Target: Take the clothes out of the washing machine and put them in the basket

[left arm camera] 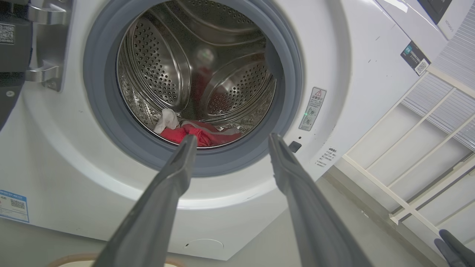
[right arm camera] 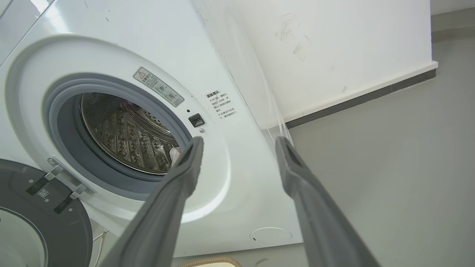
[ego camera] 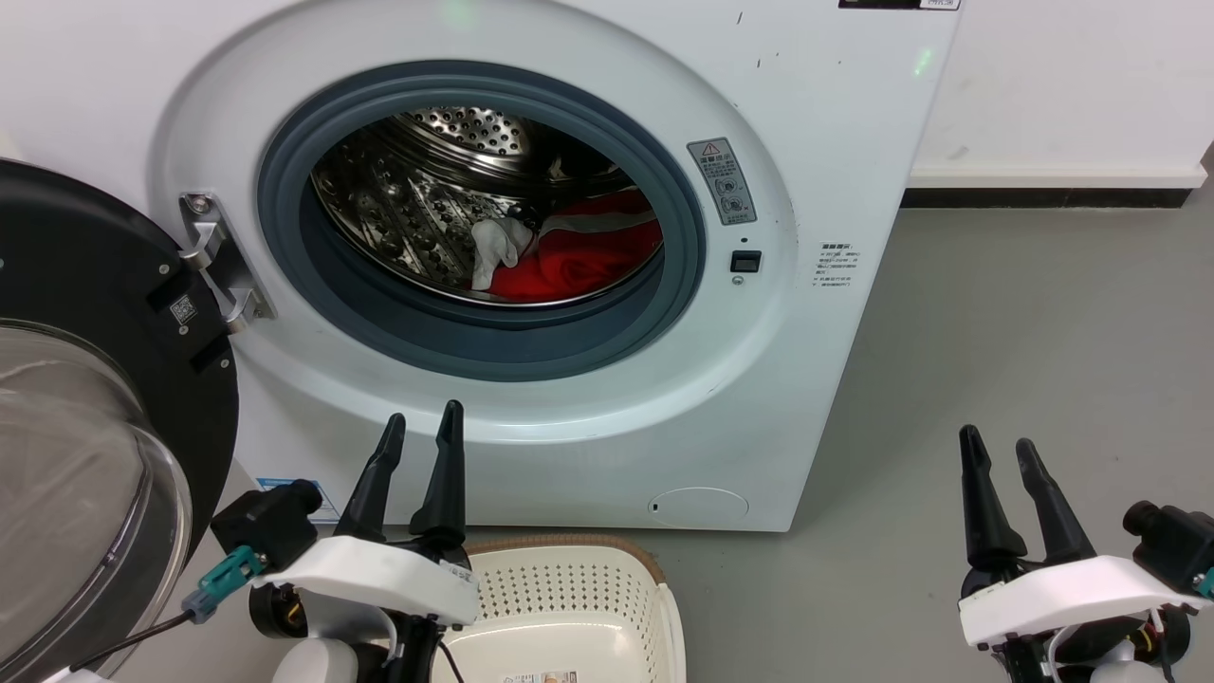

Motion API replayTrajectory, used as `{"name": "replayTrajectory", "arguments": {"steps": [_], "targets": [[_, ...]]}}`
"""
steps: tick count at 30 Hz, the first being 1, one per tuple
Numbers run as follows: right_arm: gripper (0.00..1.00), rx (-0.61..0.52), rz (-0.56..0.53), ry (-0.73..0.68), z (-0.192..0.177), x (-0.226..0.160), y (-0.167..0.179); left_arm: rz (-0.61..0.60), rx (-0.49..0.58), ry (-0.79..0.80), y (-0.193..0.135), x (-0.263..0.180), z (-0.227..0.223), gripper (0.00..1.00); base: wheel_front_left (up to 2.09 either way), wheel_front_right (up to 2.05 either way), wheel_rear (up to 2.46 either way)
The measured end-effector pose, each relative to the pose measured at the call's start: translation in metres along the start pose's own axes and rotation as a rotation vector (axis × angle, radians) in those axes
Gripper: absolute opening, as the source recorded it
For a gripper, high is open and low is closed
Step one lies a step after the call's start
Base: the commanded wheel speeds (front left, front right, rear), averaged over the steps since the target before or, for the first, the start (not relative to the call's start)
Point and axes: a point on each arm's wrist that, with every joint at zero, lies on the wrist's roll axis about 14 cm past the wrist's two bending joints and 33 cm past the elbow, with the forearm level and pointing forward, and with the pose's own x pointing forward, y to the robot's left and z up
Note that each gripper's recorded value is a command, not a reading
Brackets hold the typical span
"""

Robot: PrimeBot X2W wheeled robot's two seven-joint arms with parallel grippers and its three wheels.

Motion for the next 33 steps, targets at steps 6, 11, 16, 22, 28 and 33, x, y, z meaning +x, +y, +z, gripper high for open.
{"name": "replayTrajectory", "arguments": {"steps": [6, 11, 16, 22, 28, 33], "targets": [[1.00, -0.087, 0.014, -0.004, -0.001, 0.000, 0.002, -0.019, 0.094, 0.001, -0.006, 0.000, -0.003, 1.00, 0.00, 0.00, 0.00], [1.00, -0.149, 0.031, -0.010, 0.000, 0.000, 0.006, -0.029, 0.162, -0.004, -0.008, -0.001, -0.003, 1.00, 0.00, 0.00, 0.00], [1.00, -0.199, 0.045, -0.015, 0.000, 0.000, 0.009, -0.038, 0.216, -0.003, -0.010, -0.002, -0.005, 1.00, 0.00, 0.00, 0.00], [1.00, -0.252, 0.058, -0.018, 0.000, 0.000, 0.011, -0.051, 0.271, -0.007, -0.013, -0.002, -0.006, 1.00, 0.00, 0.00, 0.00], [1.00, -0.308, 0.071, -0.012, -0.002, 0.000, 0.014, -0.060, 0.318, -0.012, -0.015, -0.002, -0.007, 1.00, 0.00, 0.00, 0.00], [1.00, -0.349, 0.081, -0.012, -0.002, 0.000, 0.016, -0.064, 0.360, -0.019, -0.016, -0.003, -0.006, 1.00, 0.00, 0.00, 0.00]]}}
